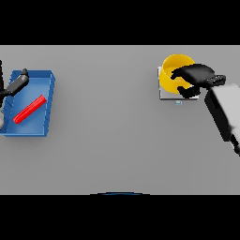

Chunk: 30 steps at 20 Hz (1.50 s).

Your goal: Pick up the red beaker and tilt it to pour out 1 green nut into yellow bowl. Pick up the yellow bowl and place it on the metallic measuring scale.

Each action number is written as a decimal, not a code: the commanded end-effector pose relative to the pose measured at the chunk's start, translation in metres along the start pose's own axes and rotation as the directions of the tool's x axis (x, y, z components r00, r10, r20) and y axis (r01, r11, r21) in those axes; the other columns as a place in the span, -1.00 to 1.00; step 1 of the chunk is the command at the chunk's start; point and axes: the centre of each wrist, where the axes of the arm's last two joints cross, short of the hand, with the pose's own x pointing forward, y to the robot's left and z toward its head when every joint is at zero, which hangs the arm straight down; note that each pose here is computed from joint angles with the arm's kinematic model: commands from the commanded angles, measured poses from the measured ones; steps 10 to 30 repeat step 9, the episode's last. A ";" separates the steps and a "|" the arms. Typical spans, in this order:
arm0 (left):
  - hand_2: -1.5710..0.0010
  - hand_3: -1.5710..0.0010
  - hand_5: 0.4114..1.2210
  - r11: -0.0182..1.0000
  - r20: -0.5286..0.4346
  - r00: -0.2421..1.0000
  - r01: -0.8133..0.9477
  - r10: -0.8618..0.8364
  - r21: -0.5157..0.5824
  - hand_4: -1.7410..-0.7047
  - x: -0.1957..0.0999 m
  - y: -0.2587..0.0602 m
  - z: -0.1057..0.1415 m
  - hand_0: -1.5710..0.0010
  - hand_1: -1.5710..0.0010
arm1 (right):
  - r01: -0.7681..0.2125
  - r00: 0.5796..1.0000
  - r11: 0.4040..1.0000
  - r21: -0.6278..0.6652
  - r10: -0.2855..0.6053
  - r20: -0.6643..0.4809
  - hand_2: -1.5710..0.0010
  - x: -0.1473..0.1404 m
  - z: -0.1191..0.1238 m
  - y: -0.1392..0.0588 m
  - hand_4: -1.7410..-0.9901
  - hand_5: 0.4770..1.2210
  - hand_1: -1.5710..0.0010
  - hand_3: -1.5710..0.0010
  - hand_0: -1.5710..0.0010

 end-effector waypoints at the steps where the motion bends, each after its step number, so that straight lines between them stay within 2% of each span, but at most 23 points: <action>1: 1.00 1.00 -0.37 1.000 0.006 1.000 -0.001 0.001 0.004 0.96 0.001 0.001 0.000 1.00 1.00 | 0.003 1.000 1.000 -0.005 -0.003 0.010 0.80 0.000 -0.001 0.000 -0.47 -0.03 0.85 0.54 0.83; 9: 1.00 1.00 -0.37 1.000 0.005 1.000 0.003 -0.003 0.007 0.96 0.007 0.000 0.000 1.00 1.00 | 0.030 0.999 0.999 0.022 -0.029 -0.044 0.97 -0.005 0.001 0.007 -0.30 -0.30 0.97 0.81 0.97; 30: 1.00 1.00 -0.37 1.000 0.005 1.000 0.003 -0.003 0.007 0.96 0.007 0.000 0.000 1.00 1.00 | 0.030 0.999 0.999 0.022 -0.029 -0.044 0.97 -0.005 0.001 0.007 -0.30 -0.30 0.97 0.81 0.97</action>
